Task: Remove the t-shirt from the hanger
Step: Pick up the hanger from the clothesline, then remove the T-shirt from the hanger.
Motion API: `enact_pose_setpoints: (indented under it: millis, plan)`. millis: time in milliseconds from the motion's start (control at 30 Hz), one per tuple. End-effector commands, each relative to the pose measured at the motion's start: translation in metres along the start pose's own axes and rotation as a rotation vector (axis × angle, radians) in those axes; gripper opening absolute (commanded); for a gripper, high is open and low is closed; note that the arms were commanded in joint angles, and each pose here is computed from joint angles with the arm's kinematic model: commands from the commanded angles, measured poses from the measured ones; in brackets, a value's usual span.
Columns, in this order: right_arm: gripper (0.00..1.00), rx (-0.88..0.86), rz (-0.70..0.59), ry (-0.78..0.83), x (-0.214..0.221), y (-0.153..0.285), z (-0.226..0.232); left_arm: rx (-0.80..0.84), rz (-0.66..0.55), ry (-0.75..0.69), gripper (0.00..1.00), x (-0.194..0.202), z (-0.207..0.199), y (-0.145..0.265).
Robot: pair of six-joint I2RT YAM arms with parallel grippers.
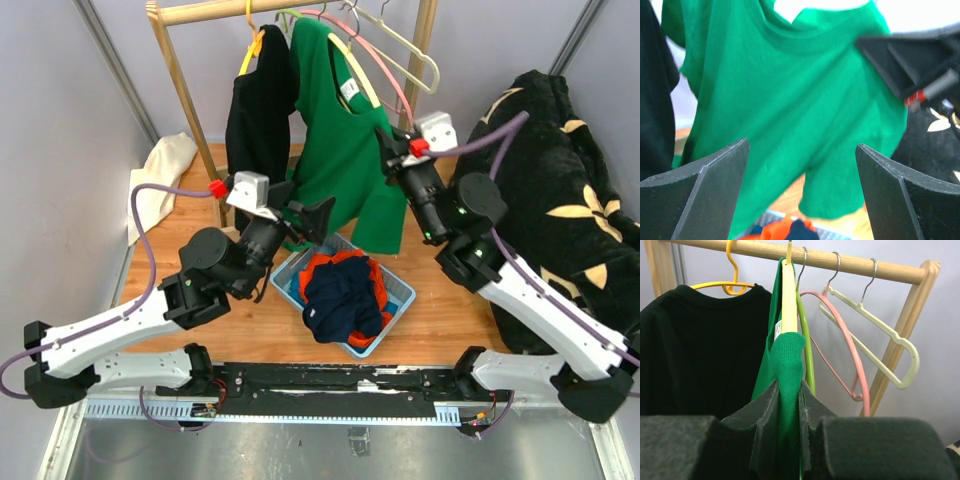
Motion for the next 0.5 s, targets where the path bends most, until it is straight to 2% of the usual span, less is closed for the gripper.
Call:
enact_pose_setpoints:
  millis: [0, 133, 467]
  plan:
    - [0.01, -0.047, -0.185, -0.033, -0.041, 0.037, -0.02, 0.042, -0.076, -0.052, 0.91, -0.04, -0.018, -0.022]
    - [0.01, -0.06, -0.183, -0.052, -0.036, 0.06, -0.026, 0.056, -0.077, -0.087, 0.92, -0.05, -0.023, -0.055]
    - [0.01, -0.107, -0.138, -0.096, -0.019, 0.088, -0.028, -0.011, -0.071, -0.119, 0.92, -0.048, 0.006, -0.122]
Point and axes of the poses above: each gripper's point midway between its finger pads, its own y axis back along the fingers, its own z axis along the line the jaws close on, x = y × z, the point moved 8 cm from there along y, back along the fingers, and after that the axes turned 5 degrees about -y, right-handed, at the moved point
